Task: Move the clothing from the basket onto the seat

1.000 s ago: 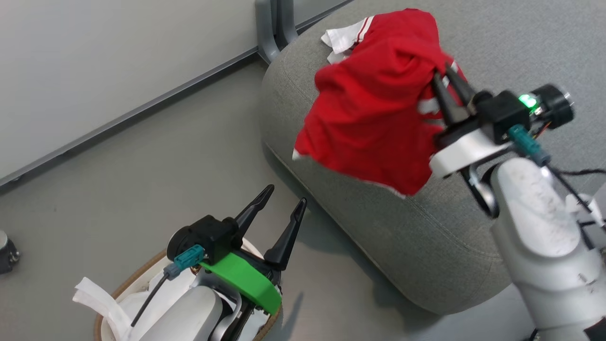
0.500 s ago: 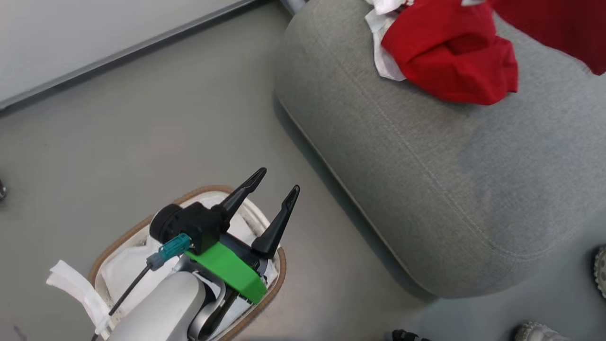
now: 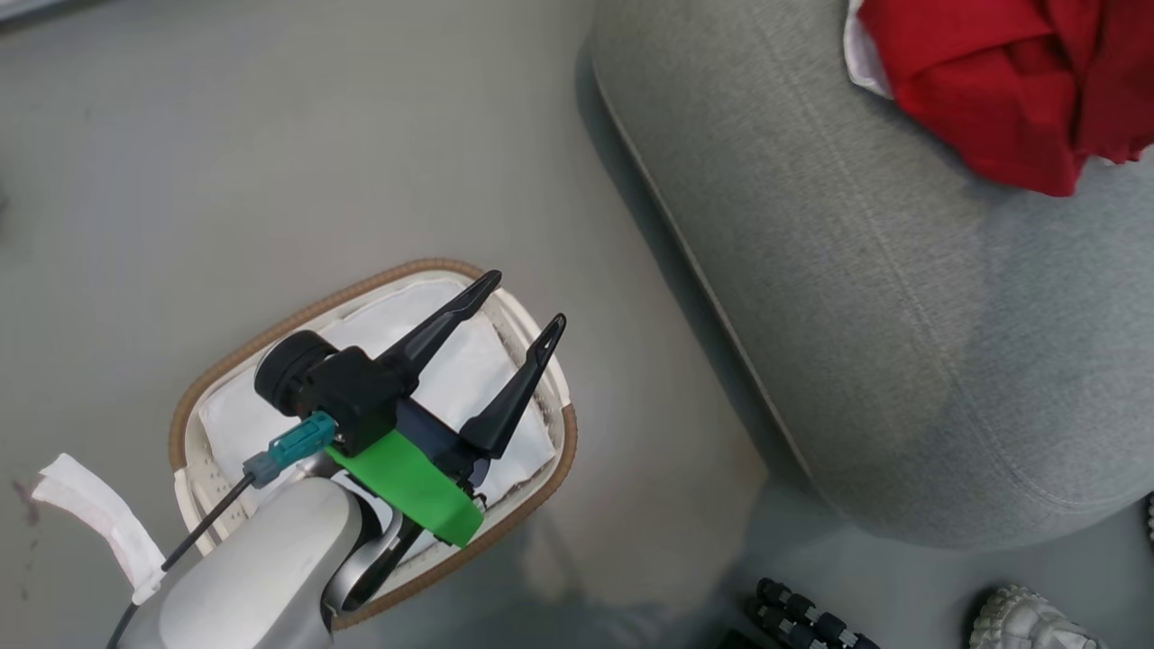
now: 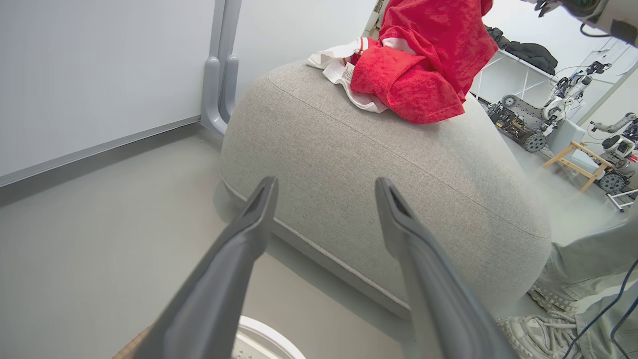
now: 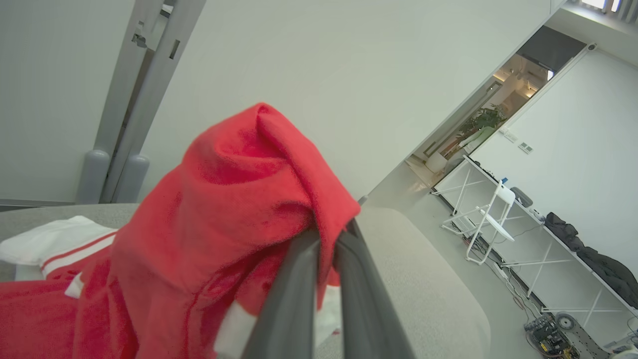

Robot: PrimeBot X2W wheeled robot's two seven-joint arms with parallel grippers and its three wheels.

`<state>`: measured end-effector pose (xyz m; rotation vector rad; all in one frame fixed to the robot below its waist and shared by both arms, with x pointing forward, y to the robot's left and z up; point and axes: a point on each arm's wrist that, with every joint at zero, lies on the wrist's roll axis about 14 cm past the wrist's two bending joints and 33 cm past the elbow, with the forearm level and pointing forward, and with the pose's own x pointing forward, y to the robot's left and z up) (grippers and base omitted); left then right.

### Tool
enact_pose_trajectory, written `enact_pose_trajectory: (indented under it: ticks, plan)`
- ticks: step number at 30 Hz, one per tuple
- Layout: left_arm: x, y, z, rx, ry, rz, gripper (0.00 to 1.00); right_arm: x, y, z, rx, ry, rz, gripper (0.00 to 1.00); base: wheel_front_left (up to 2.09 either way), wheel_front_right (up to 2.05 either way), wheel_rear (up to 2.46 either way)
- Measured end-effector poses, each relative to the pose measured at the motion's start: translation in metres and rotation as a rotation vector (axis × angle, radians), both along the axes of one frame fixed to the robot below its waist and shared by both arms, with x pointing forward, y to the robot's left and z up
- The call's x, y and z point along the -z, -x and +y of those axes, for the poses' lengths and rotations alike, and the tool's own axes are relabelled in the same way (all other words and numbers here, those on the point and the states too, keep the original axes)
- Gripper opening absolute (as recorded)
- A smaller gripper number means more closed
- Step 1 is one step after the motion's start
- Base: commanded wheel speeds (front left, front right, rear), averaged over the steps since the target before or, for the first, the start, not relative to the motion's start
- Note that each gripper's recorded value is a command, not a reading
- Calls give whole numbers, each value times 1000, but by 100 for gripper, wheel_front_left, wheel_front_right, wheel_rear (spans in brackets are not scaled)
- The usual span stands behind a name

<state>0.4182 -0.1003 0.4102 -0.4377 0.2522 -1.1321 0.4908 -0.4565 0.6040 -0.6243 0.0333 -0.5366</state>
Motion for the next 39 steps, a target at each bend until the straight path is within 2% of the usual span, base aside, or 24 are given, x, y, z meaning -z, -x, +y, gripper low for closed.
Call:
enact_pose_trajectory:
  ticks: [4,8,9,10,11,12,17,28,34,39]
  plan:
    - [19,-4,11,-22,-19,39,100,64,1,0,50,-93,86,0,0,0,0]
    - [30,-6,22,-49,-37,64,100,102,2,5,70,-133,139,0,0,0,0]
    - [31,-7,24,-56,-40,68,100,106,2,5,72,-141,142,11,0,0,0]
    - [32,-9,27,-63,-43,69,100,111,2,6,71,-146,151,42,0,0,0]
    - [32,-10,28,-69,-44,71,100,116,2,7,70,-155,160,79,0,0,0]
    - [31,-10,28,-73,-43,72,100,120,3,7,72,-168,167,98,0,0,0]
    - [18,-6,20,-69,-24,64,100,130,19,1,87,-214,188,100,0,0,0]
    - [-18,12,11,-98,-8,39,100,111,83,-21,125,-260,108,100,0,0,0]
    - [-38,28,13,-141,-18,20,100,100,120,-2,68,-275,51,100,0,0,0]
    - [-53,39,17,-178,-21,-4,100,92,132,26,-1,-335,-33,100,0,0,0]
